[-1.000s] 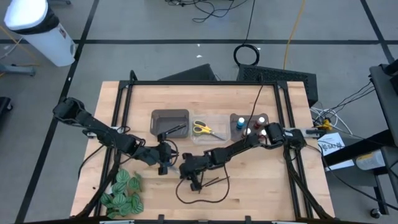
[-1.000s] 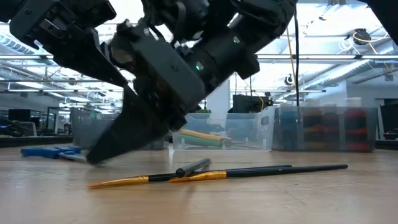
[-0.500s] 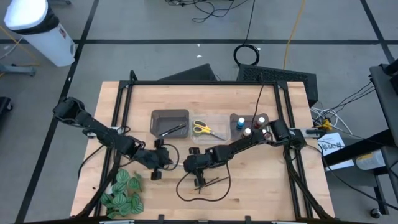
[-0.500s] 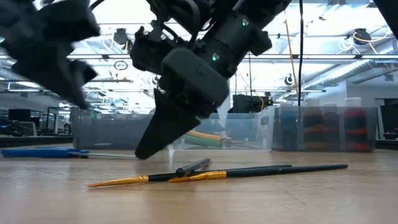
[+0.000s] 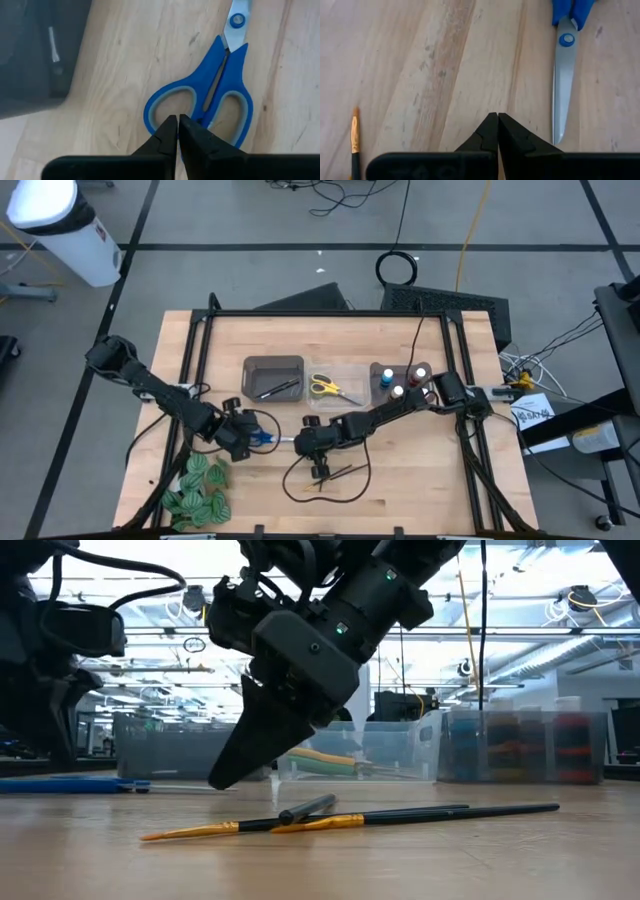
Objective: Pick & Place Paint Supplies
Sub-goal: Put the blue scissors into the transparent bin
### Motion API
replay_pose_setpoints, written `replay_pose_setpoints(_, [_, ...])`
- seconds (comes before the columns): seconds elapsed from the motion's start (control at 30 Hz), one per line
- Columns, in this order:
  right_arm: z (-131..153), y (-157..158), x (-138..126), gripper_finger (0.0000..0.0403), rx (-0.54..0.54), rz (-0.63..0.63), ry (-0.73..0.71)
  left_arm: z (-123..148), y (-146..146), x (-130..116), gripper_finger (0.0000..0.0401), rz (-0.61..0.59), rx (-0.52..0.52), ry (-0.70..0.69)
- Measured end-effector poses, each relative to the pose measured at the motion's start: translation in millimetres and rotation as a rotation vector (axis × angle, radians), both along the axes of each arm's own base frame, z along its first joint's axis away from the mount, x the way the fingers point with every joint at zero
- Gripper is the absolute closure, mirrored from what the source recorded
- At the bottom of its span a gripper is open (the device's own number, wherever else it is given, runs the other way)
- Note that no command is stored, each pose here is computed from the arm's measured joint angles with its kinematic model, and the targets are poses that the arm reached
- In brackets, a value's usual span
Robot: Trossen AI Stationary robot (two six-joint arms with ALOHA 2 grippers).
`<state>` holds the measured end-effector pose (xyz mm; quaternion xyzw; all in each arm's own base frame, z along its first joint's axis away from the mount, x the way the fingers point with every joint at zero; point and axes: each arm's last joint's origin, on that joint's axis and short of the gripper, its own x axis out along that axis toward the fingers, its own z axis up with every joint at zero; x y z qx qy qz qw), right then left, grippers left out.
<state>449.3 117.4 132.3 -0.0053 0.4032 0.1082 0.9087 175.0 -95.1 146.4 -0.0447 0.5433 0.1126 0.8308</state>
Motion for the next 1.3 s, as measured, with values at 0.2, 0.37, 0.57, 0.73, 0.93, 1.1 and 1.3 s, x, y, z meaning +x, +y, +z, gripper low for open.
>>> replay_pose_setpoints(0.2, [15,-2,-5,0.0403,-0.031,-0.011,0.001,-9,-1,4,0.0391,-0.002,-0.028,-0.037])
replay_pose_setpoints(0.37, [30,-4,-8,0.0403,-0.083,-0.054,-0.025,-18,-5,15,0.0385,0.002,-0.043,-0.090])
replay_pose_setpoints(0.57, [26,-3,-10,0.0403,-0.067,-0.080,0.008,-32,-11,37,0.0367,0.010,-0.090,-0.188])
replay_pose_setpoints(0.73, [17,-3,-19,0.0403,-0.072,-0.103,0.091,-36,-11,47,0.0366,-0.012,-0.113,-0.244])
replay_pose_setpoints(0.93, [17,-6,-34,0.0403,-0.157,-0.130,0.144,-30,-12,47,0.0366,-0.091,-0.085,-0.256])
replay_pose_setpoints(1.1, [6,-17,-40,0.0403,-0.144,-0.157,0.148,-30,-12,47,0.0366,-0.092,-0.086,-0.255])
replay_pose_setpoints(1.3, [2,-17,-41,0.0403,-0.124,-0.147,0.149,-30,-12,47,0.0366,-0.091,-0.085,-0.253])
